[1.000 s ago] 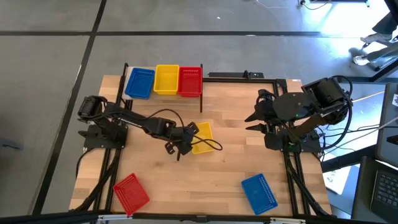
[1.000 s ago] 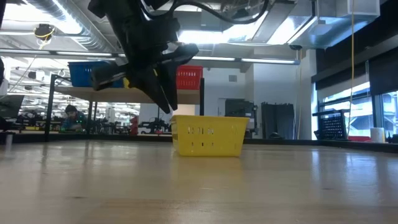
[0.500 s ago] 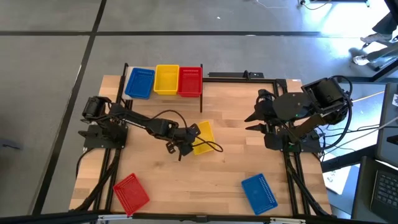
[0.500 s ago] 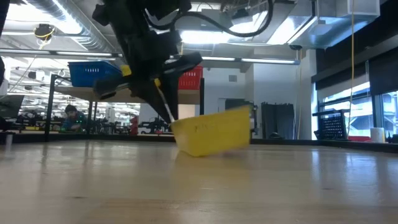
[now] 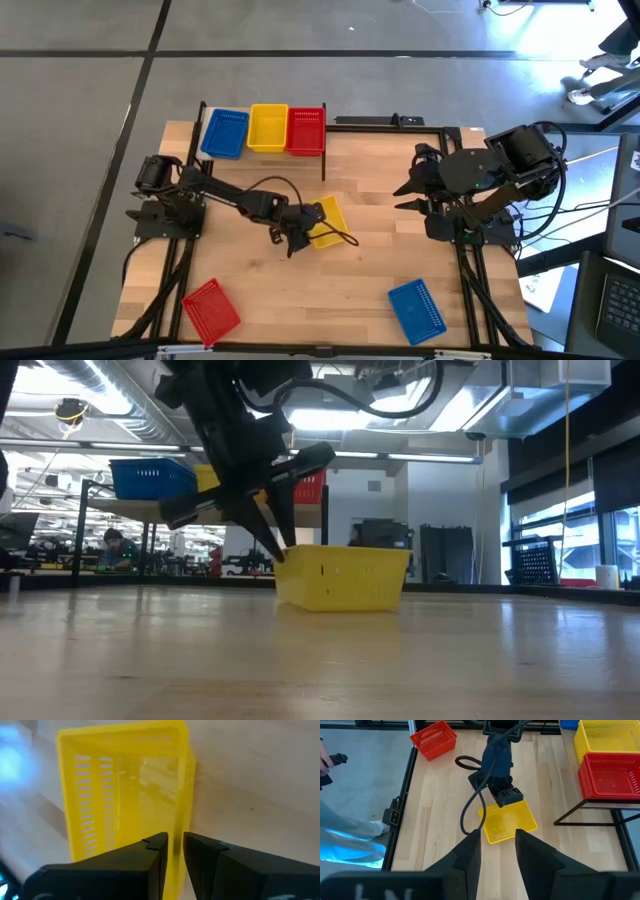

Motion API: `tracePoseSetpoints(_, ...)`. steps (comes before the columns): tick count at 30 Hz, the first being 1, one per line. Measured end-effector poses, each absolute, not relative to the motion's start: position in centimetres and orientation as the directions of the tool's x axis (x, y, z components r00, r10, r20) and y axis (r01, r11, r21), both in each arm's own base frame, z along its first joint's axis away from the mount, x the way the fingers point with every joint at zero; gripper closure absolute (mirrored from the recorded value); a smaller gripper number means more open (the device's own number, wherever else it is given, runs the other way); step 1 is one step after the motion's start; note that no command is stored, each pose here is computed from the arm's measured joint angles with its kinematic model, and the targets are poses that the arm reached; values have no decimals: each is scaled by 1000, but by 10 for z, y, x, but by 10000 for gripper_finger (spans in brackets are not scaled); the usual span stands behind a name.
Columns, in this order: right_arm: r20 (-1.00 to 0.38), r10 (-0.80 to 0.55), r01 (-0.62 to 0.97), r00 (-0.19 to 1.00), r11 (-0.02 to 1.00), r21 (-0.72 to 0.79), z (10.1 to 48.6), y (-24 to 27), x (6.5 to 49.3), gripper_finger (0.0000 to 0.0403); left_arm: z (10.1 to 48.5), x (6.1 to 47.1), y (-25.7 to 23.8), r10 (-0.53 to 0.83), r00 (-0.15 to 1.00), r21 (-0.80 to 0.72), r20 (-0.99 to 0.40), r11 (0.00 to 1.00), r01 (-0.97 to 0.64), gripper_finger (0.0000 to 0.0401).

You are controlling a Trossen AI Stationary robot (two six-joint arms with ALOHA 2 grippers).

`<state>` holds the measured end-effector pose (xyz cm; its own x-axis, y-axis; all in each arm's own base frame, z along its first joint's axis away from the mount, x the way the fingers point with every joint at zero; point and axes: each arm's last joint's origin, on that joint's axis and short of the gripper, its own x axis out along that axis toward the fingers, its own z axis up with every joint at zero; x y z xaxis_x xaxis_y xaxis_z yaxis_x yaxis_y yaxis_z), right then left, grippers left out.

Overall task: Stack baskets on shelf by color
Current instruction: Stack the yellow bin on top of the yellow bins on the shelf

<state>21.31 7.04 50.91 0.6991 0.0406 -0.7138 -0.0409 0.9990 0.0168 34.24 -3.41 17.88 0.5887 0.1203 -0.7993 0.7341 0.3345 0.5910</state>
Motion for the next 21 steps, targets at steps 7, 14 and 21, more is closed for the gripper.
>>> tracePoseSetpoints(7,-714,40,-43,699,999,15,509,70,213,286,178,343,-25,82,584,566,-807,388,727,348)
tracePoseSetpoints(14,-714,40,-44,699,999,13,509,70,213,286,178,344,-20,28,582,525,-812,471,709,348)
tracePoseSetpoints(21,-714,40,-45,699,999,12,509,70,213,286,178,344,-20,25,582,523,-813,473,709,352)
